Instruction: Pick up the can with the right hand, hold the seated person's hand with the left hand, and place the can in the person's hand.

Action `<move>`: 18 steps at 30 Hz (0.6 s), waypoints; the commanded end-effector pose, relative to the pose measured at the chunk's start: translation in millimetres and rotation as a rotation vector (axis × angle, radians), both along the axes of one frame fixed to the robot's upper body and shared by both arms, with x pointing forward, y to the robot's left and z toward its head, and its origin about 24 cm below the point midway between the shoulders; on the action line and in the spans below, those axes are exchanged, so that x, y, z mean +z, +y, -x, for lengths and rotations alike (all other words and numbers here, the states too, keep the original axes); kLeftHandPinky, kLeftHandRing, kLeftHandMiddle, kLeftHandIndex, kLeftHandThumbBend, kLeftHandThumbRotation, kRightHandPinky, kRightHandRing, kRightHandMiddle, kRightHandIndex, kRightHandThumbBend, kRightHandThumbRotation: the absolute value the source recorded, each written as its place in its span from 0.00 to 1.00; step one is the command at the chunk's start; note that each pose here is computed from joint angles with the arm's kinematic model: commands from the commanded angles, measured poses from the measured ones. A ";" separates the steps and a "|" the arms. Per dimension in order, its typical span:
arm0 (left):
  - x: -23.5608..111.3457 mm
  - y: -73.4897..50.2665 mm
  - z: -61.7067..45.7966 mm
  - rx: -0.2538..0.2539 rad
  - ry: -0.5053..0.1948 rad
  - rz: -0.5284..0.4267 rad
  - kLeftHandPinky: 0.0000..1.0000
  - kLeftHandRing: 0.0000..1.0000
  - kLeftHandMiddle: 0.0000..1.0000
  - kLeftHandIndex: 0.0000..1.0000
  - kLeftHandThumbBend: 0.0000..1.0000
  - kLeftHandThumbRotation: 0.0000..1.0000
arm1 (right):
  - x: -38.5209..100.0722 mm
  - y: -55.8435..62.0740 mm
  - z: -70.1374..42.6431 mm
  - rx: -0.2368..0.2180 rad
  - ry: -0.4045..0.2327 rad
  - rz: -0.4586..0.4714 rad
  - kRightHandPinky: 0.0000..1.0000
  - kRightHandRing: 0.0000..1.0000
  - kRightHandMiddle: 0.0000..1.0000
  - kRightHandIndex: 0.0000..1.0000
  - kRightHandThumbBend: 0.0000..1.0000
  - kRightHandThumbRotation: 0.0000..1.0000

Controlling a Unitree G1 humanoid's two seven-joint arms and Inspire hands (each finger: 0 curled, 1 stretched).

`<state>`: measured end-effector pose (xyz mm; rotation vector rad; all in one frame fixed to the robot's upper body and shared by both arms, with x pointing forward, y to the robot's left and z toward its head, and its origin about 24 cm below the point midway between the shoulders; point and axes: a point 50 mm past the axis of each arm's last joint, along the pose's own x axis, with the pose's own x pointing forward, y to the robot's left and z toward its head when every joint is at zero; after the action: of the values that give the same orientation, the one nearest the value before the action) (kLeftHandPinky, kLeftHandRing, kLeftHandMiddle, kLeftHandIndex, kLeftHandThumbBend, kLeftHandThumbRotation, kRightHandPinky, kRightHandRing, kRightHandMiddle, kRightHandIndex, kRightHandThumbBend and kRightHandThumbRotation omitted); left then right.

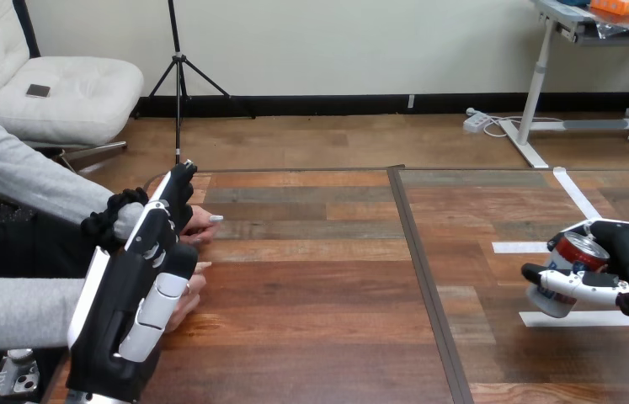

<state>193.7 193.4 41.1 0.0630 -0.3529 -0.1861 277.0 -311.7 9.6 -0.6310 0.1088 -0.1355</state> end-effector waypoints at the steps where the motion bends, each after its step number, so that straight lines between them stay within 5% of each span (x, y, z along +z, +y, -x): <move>1: 14.8 1.2 -7.9 -0.016 -0.071 -0.013 1.00 1.00 1.00 0.95 0.72 0.86 | 39.0 0.6 -19.0 0.064 -0.165 0.072 0.33 0.37 0.43 0.47 0.68 0.00; 18: 14.0 4.5 -8.2 0.004 -0.067 -0.099 1.00 1.00 1.00 0.94 0.81 0.89 | 50.6 6.8 -21.8 0.132 -0.225 0.095 0.32 0.36 0.42 0.47 0.68 0.00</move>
<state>193.9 193.1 40.9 0.1055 -0.3431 -0.1981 281.9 -304.6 21.7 -0.6721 0.0124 -0.0799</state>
